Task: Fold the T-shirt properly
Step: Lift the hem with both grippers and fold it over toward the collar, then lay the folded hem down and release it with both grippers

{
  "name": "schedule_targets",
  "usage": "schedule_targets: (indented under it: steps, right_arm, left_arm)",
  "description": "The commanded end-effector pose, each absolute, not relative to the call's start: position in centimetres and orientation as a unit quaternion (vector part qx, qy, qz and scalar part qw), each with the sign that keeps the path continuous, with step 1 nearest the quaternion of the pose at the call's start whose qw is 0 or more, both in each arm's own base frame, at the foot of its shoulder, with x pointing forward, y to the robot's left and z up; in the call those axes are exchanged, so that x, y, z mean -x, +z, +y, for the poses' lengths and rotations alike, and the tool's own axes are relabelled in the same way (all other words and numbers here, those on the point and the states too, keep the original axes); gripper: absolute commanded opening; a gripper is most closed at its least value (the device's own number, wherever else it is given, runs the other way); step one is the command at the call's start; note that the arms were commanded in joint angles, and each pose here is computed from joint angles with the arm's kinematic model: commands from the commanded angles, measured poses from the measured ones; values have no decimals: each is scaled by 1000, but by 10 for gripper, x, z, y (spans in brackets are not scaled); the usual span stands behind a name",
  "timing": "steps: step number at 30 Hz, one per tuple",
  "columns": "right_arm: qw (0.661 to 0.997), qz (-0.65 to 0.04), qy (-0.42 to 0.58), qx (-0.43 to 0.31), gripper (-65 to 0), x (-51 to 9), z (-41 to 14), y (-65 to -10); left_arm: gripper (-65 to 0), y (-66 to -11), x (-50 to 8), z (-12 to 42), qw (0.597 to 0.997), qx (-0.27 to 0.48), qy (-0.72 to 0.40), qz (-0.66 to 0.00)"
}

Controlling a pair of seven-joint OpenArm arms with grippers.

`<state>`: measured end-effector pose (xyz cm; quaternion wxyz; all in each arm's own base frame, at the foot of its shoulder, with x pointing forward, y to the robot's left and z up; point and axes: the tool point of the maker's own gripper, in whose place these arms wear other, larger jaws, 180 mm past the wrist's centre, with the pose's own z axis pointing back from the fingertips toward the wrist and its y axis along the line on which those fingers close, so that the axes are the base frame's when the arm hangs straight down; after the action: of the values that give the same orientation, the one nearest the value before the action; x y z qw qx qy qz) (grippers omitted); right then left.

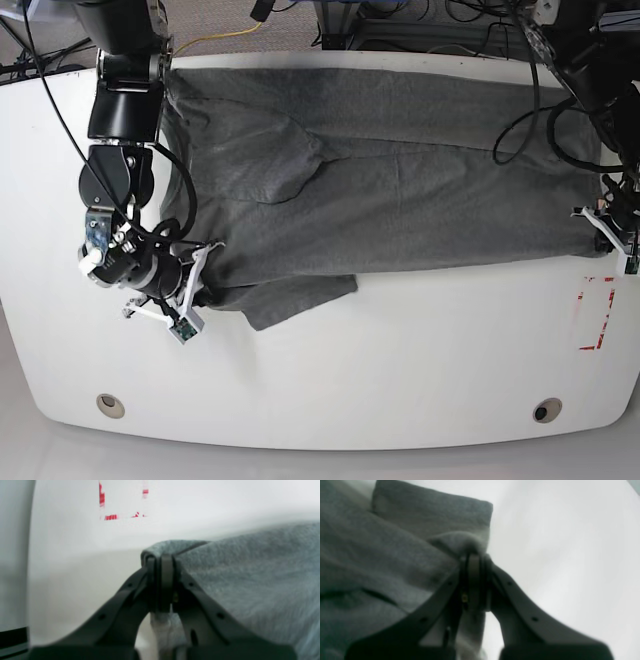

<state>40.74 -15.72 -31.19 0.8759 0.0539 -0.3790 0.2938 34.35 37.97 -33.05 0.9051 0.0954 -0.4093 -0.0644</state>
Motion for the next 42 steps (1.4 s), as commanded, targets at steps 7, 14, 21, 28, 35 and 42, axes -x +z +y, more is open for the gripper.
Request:
schedule_targets:
  steps: [7,14,21,28,35,42]
  right_arm:
    - [869,-403,288,9,-650,-379,-183,-280]
    - [880,-384,277,22,-650,-345,-194,-292]
    - [886,-362,289,13,-650,-304,-186,-306]
    - [911,-329,247,-29,-650,-262,-199,-328]
    - [927,-302,207,-81,-650,-217,-204,-345]
    - [937,-270,196,-104,-620,-188,-201,-361]
  left_arm:
    - [-650,-306,-324,376,887,-139,-99,-428]
    - [-650,-311,-300,376,891,-147,-107,-415]
    - [-650,-306,-266,375,899,-144,-104,-401]
    - [-650,-314,-246,373,910,-151,-116,-369]
    - [-650,-330,-224,373,922,-147,-120,-338]
    - [-650,-345,-201,373,933,-144,-125,-305]
